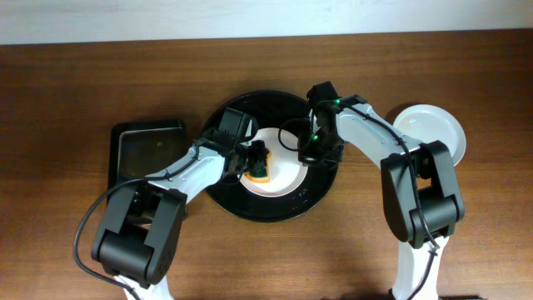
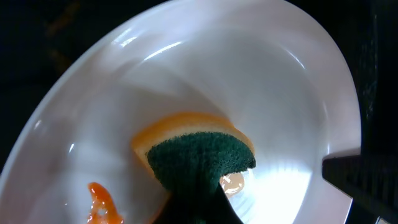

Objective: Clean dirty plates on tray and stack at the side

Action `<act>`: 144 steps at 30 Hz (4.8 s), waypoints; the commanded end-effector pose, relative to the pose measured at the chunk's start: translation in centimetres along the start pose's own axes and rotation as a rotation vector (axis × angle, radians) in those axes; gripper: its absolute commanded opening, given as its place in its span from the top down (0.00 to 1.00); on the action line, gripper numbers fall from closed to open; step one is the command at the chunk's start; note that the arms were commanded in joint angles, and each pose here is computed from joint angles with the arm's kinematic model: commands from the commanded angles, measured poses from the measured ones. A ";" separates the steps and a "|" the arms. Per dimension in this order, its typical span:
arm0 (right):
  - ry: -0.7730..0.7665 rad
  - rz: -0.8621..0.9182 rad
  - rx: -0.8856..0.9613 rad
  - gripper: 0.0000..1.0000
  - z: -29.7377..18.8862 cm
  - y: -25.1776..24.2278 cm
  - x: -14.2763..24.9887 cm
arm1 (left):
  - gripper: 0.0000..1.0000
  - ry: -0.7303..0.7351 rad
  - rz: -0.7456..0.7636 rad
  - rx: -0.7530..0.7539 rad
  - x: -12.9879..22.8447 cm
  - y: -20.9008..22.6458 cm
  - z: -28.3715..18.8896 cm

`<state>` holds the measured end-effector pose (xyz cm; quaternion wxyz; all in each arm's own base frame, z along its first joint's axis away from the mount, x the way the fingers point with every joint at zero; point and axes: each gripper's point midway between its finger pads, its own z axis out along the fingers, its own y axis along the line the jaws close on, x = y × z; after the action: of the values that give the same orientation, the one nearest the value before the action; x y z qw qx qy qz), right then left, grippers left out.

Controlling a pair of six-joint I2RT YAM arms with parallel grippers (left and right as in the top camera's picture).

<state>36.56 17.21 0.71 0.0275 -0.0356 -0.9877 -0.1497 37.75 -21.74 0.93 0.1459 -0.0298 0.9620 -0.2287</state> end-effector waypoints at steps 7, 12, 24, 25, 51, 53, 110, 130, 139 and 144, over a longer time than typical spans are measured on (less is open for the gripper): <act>0.017 0.031 0.033 0.96 0.6 -1.0 0.2 | 1.00 0.004 -0.146 -0.351 -1.1 5.8 -1.6; 0.011 0.029 0.031 0.96 -0.3 -0.5 -0.3 | 1.00 0.005 -0.113 -0.451 -1.3 7.1 -2.8; -0.131 -0.057 0.216 0.96 -4.5 -2.4 -2.7 | 1.00 -0.011 0.024 -0.385 -6.6 1.6 -7.8; -0.175 -0.088 0.254 0.96 -6.3 -2.4 -3.4 | 1.00 -0.004 0.038 -0.373 -6.5 1.4 -7.7; -0.785 -0.417 1.090 0.96 -22.9 5.3 -0.1 | 0.99 0.030 0.291 -0.376 -6.8 1.4 -7.7; -0.609 -0.352 0.882 0.96 -19.5 3.2 -0.6 | 1.00 0.027 0.291 -0.374 -6.9 1.4 -7.7; -0.175 -0.255 0.120 0.73 -7.7 2.2 -1.5 | 1.00 -0.040 0.032 -0.173 -7.3 -2.3 -5.4; -0.119 0.026 0.227 0.96 -2.4 -2.6 -3.6 | 1.00 -0.018 0.305 -0.171 -5.1 -4.3 -3.9; -0.136 -0.016 0.332 0.96 -3.8 -3.4 -3.6 | 1.00 -0.046 0.299 -0.126 -3.8 -3.1 1.0; -0.132 -0.049 0.362 0.96 -3.7 -3.2 -3.2 | 1.00 -0.010 0.299 -0.051 -3.0 -3.3 4.2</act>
<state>39.11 13.44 1.86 -0.0102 -0.0273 -0.9996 0.0020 42.81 -25.67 2.08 0.2136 0.1066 0.9560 -0.1706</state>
